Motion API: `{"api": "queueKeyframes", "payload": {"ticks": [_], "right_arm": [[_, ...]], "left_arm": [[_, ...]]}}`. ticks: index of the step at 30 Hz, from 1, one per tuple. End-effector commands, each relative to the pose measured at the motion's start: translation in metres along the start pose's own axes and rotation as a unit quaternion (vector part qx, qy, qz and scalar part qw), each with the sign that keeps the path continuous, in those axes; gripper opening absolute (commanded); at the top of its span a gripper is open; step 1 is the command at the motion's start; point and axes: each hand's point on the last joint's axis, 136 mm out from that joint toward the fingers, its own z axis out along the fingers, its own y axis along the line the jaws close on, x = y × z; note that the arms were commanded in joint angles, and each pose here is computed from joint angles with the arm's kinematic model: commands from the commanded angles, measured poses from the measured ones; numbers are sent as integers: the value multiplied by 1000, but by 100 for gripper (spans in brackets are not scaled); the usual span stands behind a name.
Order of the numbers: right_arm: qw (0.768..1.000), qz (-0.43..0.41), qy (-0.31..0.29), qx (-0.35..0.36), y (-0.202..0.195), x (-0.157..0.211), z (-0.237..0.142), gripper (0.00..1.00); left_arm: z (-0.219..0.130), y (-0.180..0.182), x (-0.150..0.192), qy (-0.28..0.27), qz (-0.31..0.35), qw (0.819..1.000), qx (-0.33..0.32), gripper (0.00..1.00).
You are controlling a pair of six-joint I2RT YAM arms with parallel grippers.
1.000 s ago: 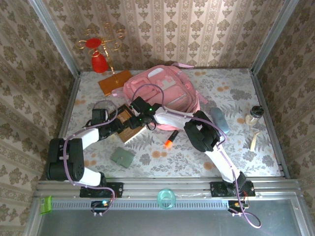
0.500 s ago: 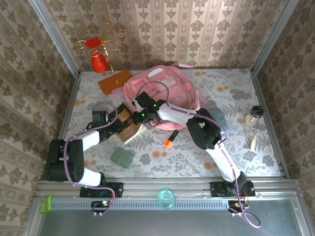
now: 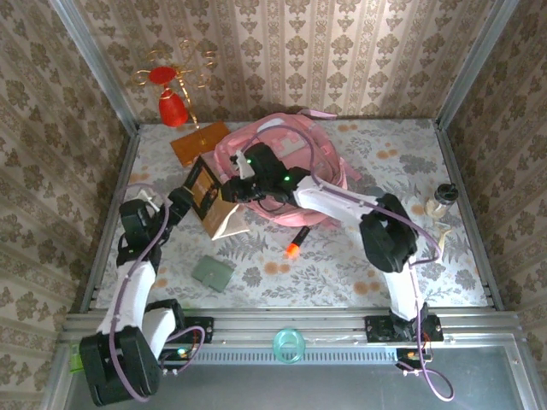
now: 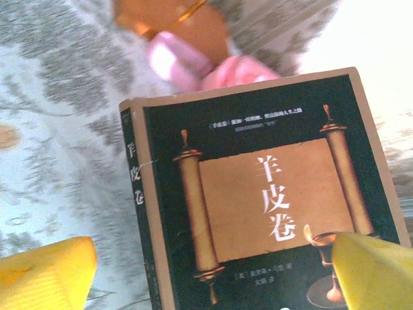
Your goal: Pack books, pencil case, and school supplies into a backpack
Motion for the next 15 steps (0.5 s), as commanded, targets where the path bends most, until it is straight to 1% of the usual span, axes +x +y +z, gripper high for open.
{"api": "queueKeyframes", "payload": {"ticks": [1,4,6,9,13,15], "right_arm": [[992,-11,-77,-104,65,-44,-53,0],[988,-22,-98,-117,82,-51,-78,0],[986,-23,-104,-127,88,-53,-89,0],[983,-22,-110,-147,97,-54,-99,0],[979,-19,-113,-169,108,-53,-108,0],[979,-17,-115,-169,107,-52,-111,0]], "left_arm": [[-8,-42,3,46,-33,994,90,99],[-11,-72,-5,52,-49,985,155,100],[-15,-94,-10,52,-42,979,194,100],[-17,-121,-9,67,-15,972,223,100],[-10,-149,-4,89,-3,962,257,100],[-10,-162,-3,96,0,955,281,96]]}}
